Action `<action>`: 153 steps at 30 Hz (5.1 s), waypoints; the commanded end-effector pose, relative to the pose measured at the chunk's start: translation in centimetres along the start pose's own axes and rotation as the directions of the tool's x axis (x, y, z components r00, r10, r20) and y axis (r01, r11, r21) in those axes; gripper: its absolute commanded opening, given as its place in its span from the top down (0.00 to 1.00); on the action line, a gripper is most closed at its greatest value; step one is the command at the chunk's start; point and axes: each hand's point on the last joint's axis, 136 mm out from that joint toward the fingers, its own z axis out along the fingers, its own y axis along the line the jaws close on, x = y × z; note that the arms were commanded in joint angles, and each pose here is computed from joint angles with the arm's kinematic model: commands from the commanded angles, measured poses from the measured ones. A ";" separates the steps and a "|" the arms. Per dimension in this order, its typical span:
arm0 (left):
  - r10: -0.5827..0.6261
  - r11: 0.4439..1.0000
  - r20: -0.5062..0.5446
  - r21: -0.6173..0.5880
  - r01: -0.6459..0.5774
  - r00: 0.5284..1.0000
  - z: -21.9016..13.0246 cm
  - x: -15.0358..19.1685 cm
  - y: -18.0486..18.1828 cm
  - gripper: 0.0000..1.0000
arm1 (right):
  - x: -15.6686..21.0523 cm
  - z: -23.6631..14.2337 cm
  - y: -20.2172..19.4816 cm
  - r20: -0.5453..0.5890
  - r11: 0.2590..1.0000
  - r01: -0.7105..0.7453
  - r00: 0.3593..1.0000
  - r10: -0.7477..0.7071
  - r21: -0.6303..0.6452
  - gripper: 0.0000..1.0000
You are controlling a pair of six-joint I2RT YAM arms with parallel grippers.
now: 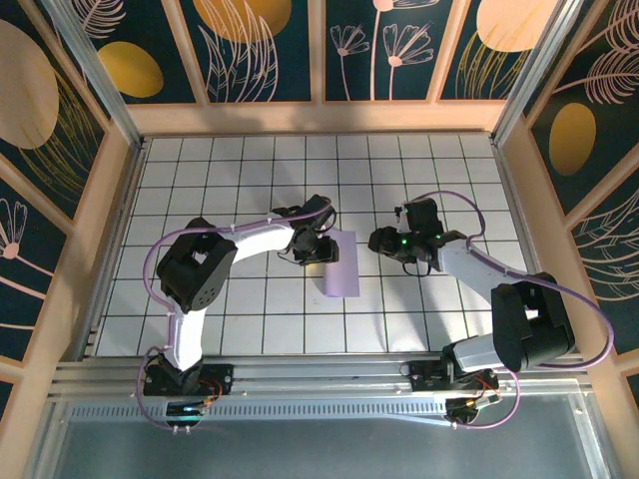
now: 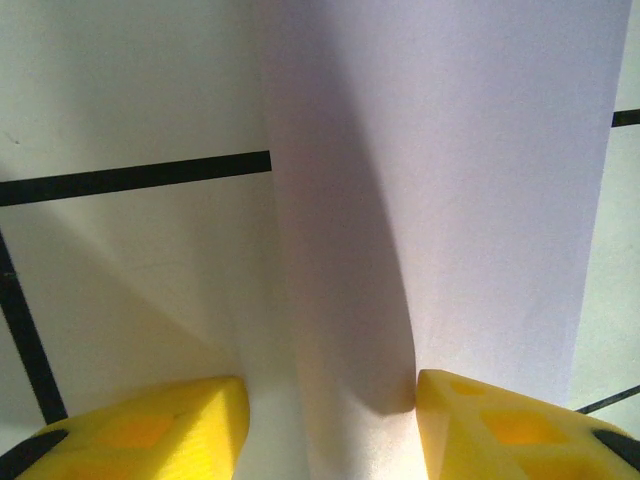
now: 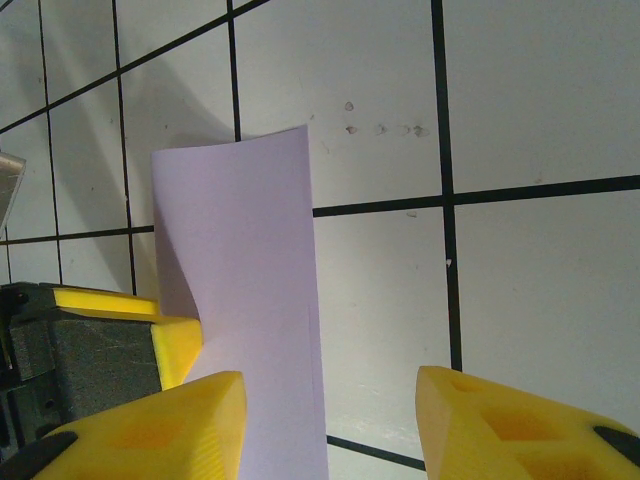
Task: Fold a paper plane with a square sheet of paper (fold left side to right side)
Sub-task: First fold in half a square sheet of paper at the center of the table, then hold the square sheet of paper at the center of the table.
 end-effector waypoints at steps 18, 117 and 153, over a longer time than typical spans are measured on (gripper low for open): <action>-0.029 0.999 -0.132 -0.048 0.023 0.991 5.6 3.8 1.5 0.49 | -0.3 -0.4 -0.2 0.006 1.000 0.013 1.000 -0.013 0.017 0.51; -0.115 0.990 -0.188 -0.098 0.098 0.975 6.6 4.3 2.3 0.45 | 2.8 3.5 1.5 -0.107 0.999 0.008 0.994 -0.013 -0.042 0.74; -0.134 0.990 -0.206 -0.081 0.120 0.969 6.9 4.4 2.6 0.45 | 3.6 3.7 2.2 -0.142 0.993 -0.012 0.990 -0.004 -0.117 0.75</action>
